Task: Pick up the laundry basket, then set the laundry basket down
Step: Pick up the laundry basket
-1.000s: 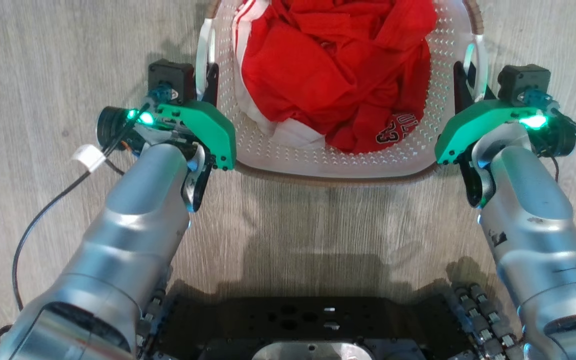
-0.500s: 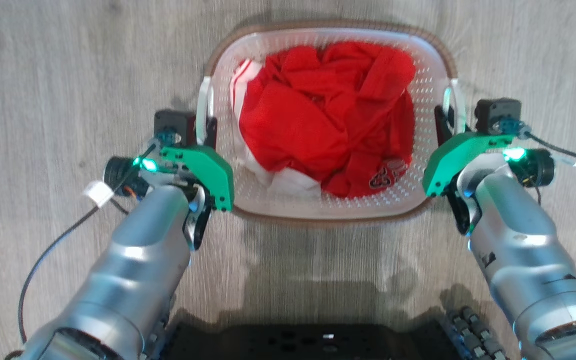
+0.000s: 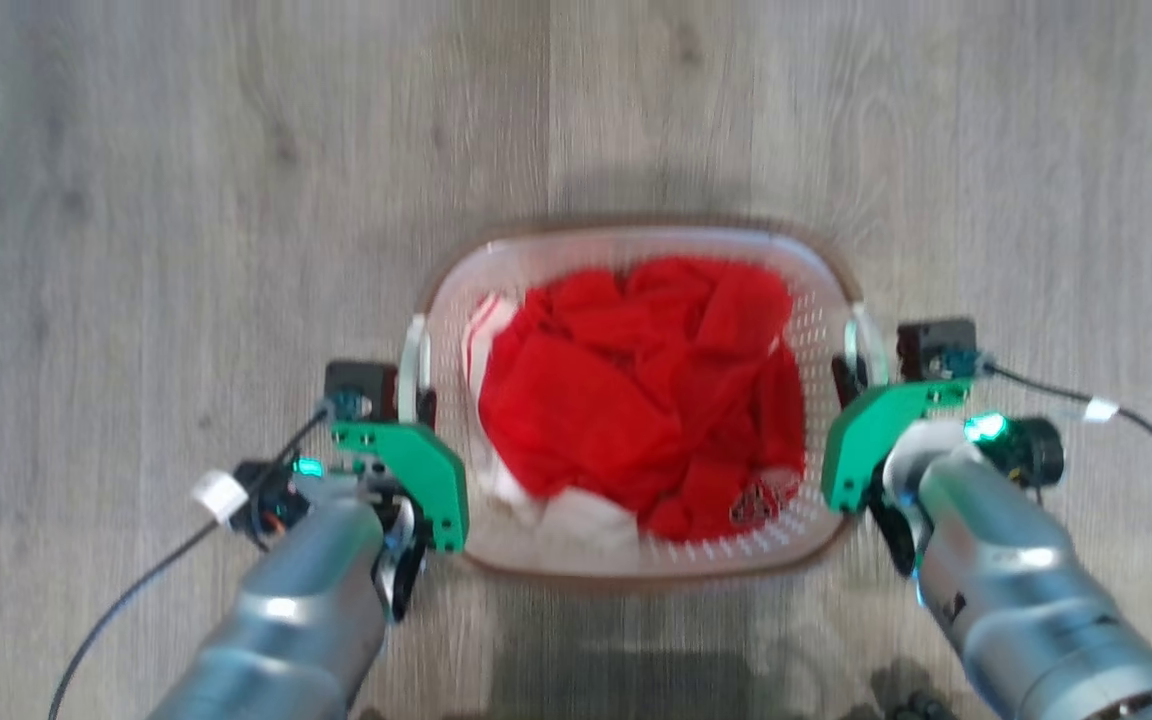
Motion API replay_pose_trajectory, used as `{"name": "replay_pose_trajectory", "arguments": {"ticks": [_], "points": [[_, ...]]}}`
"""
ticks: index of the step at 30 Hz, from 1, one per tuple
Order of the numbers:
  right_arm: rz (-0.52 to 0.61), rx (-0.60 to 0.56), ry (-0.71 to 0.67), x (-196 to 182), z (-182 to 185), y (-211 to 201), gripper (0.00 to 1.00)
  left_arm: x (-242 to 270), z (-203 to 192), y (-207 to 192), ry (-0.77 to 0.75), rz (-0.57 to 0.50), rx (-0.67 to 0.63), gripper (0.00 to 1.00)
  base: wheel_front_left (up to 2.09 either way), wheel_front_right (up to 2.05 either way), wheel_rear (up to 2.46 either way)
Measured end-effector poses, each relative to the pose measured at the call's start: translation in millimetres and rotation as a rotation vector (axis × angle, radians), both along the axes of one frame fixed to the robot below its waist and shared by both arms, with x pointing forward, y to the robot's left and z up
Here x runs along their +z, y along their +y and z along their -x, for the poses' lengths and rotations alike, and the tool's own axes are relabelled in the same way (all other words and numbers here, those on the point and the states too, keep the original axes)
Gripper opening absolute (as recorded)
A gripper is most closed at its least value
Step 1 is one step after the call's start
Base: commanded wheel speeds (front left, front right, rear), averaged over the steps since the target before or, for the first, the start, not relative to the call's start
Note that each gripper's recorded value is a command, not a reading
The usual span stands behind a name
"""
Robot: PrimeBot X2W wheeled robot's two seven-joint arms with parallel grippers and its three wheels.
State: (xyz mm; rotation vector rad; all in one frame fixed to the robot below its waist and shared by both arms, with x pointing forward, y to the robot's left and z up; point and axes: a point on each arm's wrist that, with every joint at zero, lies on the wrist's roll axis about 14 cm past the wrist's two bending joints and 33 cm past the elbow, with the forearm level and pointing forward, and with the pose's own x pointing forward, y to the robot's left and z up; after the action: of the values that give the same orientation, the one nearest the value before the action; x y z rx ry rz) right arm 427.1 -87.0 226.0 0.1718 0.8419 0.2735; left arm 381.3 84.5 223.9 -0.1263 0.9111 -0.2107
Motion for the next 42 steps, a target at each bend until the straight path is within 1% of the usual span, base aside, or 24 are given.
{"name": "replay_pose_trajectory", "arguments": {"ticks": [9,18,24,35,42], "points": [[0.003,0.038,0.027,28.1,27.7,4.5,0.00,24.7,27.6,-0.5,0.014,0.004,0.003,0.00,0.00,0.00,0.00],[0.008,0.054,0.074,44.4,72.0,3.9,0.00,37.8,71.7,-1.5,0.063,0.008,0.007,0.00,0.00,0.00,0.00],[0.005,0.063,0.073,56.7,90.5,5.1,0.00,46.7,89.8,-1.2,0.055,-0.002,-0.006,0.00,0.00,0.00,0.00],[0.001,0.065,0.020,78.9,102.6,5.6,0.00,63.4,99.2,0.5,-0.004,-0.011,-0.010,0.00,0.00,0.00,0.00],[-0.002,0.066,0.018,81.3,114.1,6.0,0.00,68.5,102.1,1.5,-0.025,-0.022,-0.022,0.00,0.00,0.00,0.00]]}}
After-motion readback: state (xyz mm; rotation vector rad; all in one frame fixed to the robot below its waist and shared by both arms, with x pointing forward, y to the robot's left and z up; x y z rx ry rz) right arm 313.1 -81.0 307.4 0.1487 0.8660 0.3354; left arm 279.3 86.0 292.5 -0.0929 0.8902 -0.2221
